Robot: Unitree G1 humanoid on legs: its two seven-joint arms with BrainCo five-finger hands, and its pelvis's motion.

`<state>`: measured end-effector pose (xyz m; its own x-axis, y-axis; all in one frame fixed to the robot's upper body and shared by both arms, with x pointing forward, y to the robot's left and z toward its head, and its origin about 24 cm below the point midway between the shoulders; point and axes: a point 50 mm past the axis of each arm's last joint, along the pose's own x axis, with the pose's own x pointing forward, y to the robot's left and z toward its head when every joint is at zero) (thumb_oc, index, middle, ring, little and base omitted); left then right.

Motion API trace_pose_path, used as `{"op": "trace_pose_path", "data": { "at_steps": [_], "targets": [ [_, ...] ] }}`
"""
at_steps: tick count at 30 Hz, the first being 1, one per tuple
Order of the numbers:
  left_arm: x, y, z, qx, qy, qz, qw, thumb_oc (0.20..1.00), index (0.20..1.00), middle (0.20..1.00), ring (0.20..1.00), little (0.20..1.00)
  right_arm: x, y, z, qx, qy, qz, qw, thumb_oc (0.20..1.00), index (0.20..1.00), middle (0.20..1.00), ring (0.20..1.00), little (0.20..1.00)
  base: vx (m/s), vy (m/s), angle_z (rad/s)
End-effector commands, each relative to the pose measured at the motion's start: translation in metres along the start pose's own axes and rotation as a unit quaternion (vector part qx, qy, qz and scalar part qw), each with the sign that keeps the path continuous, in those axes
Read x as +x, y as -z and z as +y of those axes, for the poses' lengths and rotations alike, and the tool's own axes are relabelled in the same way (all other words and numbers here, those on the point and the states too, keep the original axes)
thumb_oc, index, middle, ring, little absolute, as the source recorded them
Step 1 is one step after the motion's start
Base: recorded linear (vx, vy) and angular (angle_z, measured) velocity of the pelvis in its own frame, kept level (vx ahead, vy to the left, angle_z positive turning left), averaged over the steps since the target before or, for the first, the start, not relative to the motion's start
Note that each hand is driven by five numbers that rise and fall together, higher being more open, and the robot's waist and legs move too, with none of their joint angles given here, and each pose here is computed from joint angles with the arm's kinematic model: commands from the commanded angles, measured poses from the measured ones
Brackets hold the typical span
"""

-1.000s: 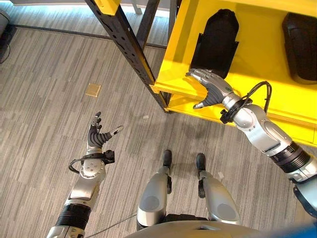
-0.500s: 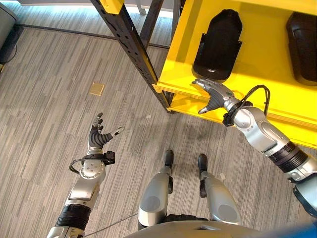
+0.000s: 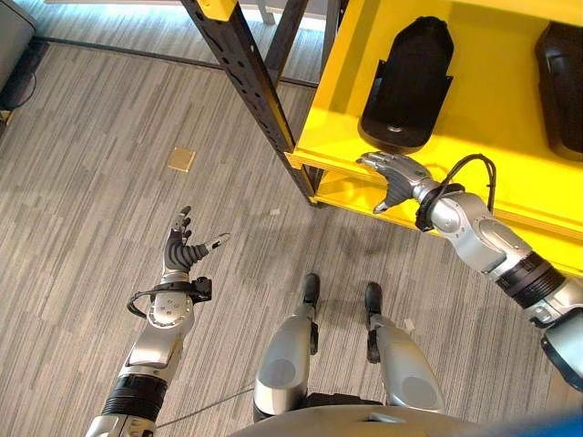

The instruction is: Move parts from the plastic box to the shelf.

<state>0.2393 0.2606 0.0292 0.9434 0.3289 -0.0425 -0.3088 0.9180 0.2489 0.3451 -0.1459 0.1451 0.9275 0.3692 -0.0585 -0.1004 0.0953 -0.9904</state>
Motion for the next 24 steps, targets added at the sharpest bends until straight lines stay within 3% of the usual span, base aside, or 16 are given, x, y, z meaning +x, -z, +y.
{"op": "trace_pose_path", "data": {
  "at_steps": [1, 24],
  "targets": [
    [-0.005, -0.002, 0.017, 0.045, 0.002, -0.017, 0.999, 1.000, 1.000, 1.000, 1.000, 1.000, 0.007, -0.010, -0.012, -0.009, 0.039, 0.003, 0.999, 1.000, 1.000, 1.000, 1.000, 1.000, 0.00, 0.000, 0.00],
    [-0.006, 0.000, 0.017, 0.036, 0.006, -0.008, 0.999, 1.000, 1.000, 1.000, 1.000, 1.000, 0.017, 0.037, -0.003, 0.017, 0.100, 0.145, 0.984, 1.000, 1.000, 1.000, 1.000, 1.000, 0.01, -0.001, 0.01]
  ]
}}
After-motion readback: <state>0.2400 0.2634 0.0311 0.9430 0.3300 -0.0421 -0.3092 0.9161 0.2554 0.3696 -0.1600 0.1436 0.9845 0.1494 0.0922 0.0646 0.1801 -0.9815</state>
